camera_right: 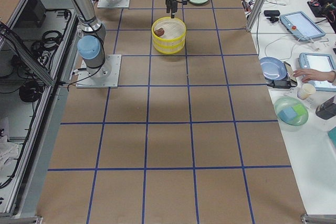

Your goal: Stack buns with steamer

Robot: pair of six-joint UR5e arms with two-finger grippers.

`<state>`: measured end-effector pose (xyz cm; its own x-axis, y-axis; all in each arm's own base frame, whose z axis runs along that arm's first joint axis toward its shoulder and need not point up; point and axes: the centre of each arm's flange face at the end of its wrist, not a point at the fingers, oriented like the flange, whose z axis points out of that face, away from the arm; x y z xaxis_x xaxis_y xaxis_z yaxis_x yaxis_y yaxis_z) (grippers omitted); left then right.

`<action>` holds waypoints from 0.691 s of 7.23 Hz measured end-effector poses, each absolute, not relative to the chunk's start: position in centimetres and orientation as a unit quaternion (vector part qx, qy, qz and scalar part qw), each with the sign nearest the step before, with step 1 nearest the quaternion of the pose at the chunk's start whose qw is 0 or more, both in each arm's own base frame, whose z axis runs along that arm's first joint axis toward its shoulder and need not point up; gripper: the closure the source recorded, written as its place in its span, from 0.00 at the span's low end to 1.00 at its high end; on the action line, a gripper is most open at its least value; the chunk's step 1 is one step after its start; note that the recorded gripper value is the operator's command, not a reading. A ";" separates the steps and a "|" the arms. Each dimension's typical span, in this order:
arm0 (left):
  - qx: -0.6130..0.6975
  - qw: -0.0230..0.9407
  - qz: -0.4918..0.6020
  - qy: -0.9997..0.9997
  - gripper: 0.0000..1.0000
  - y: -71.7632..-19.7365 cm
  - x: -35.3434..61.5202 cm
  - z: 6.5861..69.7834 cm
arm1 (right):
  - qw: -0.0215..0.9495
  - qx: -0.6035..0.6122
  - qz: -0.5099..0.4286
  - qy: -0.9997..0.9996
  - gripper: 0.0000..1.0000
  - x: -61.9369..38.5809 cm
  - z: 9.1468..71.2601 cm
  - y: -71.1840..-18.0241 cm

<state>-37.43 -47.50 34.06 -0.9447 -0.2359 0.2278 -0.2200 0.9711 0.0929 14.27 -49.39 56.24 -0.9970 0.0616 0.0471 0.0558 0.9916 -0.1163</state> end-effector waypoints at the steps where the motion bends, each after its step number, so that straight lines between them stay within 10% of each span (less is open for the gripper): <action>1: 0.082 0.082 -0.002 -0.993 0.00 -49.2 -34.7 35.6 | 0.026 -0.029 0.057 -0.998 0.00 14.3 56.3 -49.3; 5: 0.010 -0.015 0.041 -0.999 0.00 -53.2 -22.6 44.2 | 0.027 -0.028 0.048 -0.998 0.00 14.3 56.2 -48.7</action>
<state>-22.63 -53.16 44.22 -0.9993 -0.0211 -0.0293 -0.0187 0.9964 -0.0828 14.34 -48.70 56.23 -0.9970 0.0590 0.0508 0.0538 0.9938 -0.0978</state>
